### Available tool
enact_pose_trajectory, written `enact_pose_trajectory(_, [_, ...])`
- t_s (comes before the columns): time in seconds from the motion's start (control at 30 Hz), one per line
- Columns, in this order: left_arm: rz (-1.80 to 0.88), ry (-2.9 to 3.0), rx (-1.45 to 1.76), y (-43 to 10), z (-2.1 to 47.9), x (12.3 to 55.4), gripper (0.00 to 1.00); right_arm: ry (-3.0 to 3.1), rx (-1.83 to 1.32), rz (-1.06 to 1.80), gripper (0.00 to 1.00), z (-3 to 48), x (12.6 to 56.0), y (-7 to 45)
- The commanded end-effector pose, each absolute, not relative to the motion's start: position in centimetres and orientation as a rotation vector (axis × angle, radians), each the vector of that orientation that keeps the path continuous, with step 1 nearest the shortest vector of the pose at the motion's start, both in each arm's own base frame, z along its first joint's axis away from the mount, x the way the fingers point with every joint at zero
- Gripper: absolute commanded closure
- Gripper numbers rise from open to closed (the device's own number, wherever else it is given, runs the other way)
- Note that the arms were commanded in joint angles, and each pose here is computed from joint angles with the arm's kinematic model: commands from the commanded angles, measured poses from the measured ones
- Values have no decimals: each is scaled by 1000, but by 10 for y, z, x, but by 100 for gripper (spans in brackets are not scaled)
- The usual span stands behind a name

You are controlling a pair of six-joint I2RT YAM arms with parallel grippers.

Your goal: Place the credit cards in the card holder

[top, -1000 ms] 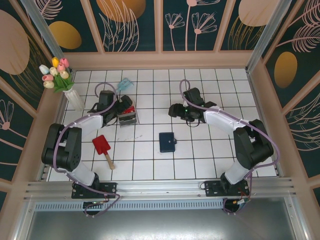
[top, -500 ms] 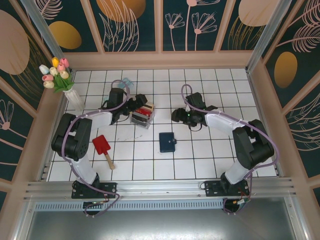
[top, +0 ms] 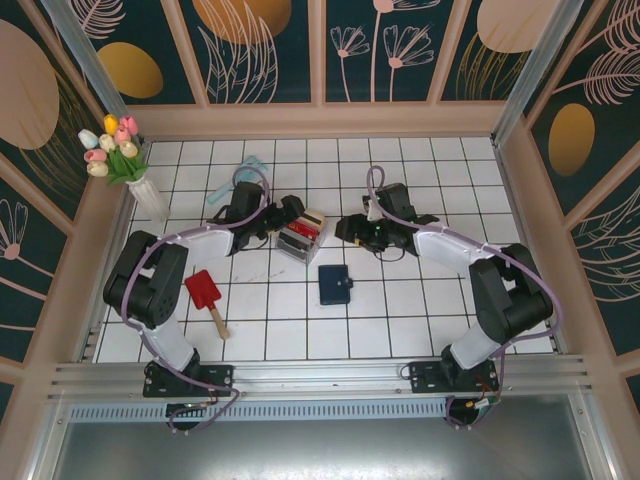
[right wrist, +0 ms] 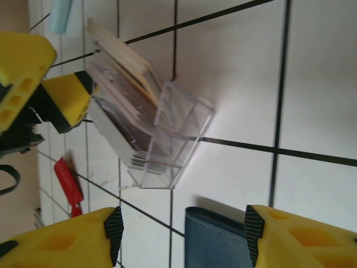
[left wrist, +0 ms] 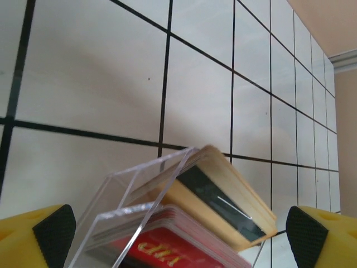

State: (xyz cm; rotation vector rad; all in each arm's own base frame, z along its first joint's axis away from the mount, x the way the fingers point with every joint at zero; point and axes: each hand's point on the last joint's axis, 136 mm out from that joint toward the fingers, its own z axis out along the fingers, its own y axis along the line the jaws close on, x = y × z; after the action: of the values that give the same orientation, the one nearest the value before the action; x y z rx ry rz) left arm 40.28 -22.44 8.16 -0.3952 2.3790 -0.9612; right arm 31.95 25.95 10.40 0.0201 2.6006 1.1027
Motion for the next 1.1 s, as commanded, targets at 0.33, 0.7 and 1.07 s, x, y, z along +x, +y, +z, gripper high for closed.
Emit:
enact_pose_trajectory(0.33, [-1235,2358,-266,-261,88,384,7,2649,62,1247,46,80,328,291])
enact_pose_trajectory(0.7, [-1365,2345,-81,-328,99,398,11,2618,193,1226,44,76,338,247])
enact_pose_trajectory(1.07, [-1019,2310,-359,-270,108,388,6,2622,160,845,50,95,302,210])
